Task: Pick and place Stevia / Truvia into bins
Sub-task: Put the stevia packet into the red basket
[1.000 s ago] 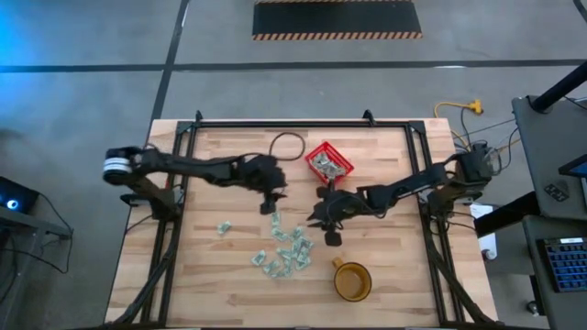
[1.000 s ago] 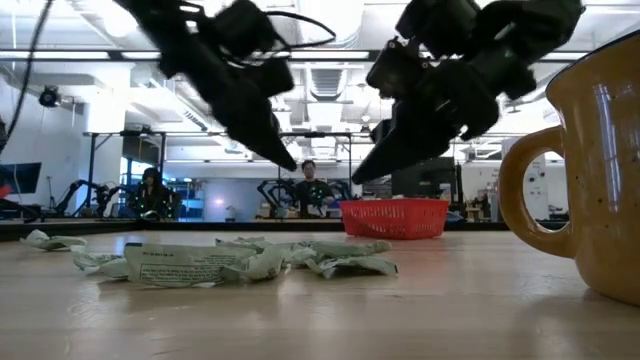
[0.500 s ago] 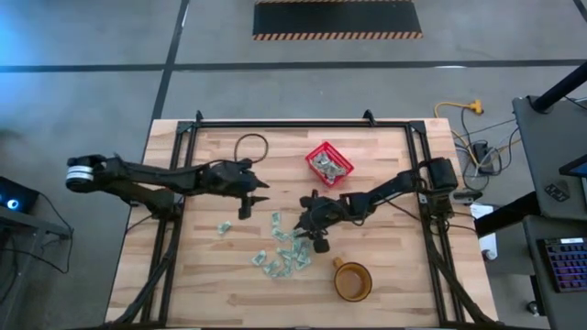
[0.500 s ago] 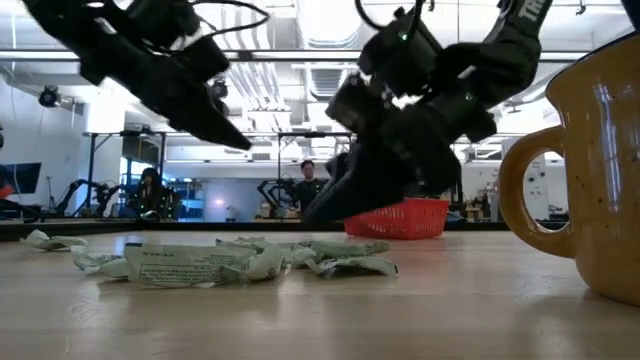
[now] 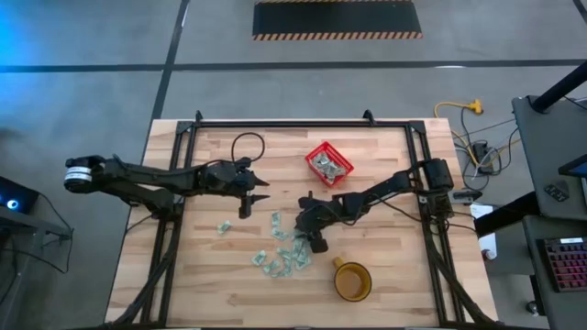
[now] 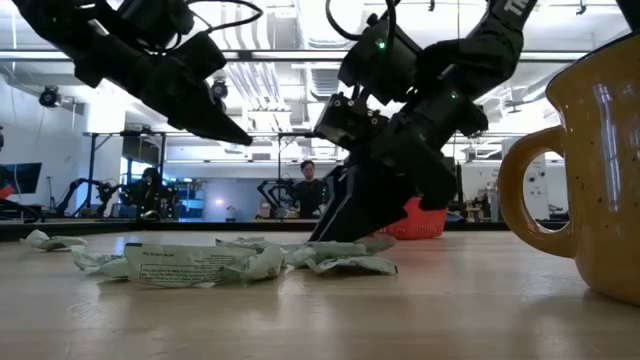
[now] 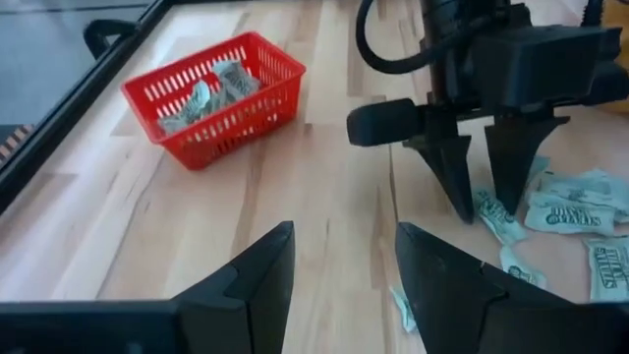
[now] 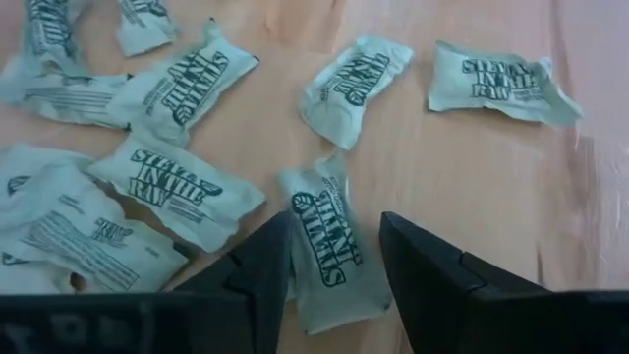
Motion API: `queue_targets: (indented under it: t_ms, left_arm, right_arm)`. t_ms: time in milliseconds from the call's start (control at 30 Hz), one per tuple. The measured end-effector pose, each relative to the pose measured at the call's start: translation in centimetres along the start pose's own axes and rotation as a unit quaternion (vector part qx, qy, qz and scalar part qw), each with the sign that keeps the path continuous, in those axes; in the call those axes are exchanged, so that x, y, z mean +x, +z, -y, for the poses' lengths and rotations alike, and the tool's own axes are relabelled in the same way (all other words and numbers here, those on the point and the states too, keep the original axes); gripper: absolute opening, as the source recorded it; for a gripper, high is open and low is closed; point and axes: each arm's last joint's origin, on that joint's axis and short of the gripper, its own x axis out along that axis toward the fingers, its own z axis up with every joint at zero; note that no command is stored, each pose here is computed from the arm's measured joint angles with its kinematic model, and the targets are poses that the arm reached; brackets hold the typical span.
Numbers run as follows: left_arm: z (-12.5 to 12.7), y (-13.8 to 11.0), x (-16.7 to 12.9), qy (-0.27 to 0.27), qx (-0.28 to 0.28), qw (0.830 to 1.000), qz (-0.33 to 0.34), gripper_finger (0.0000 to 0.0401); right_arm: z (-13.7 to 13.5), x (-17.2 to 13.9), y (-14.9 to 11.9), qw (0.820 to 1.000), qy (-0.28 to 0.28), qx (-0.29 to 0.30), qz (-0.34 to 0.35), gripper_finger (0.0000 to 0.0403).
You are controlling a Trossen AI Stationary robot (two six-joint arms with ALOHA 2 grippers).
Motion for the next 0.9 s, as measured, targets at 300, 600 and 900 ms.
queue_targets:
  t_ms: [300,600,900]
  left_arm:
    - [0.0,-0.2,0.9,0.0,0.0,1.0,-0.002,0.0162]
    - [0.0,-0.5,1.5,-0.001,0.001,1.0,-0.01,0.0162]
    - [0.1,-0.6,1.7,-0.001,0.004,1.0,-0.013,0.0162]
  right_arm:
    - [0.1,-0.5,0.1,1.0,-0.016,0.001,-0.011,0.0082]
    - [0.1,-0.9,0.3,1.0,-0.019,-0.001,-0.008,0.0036]
    - [0.1,-3.1,1.4,0.998,-0.061,-0.018,-0.009,0.0027]
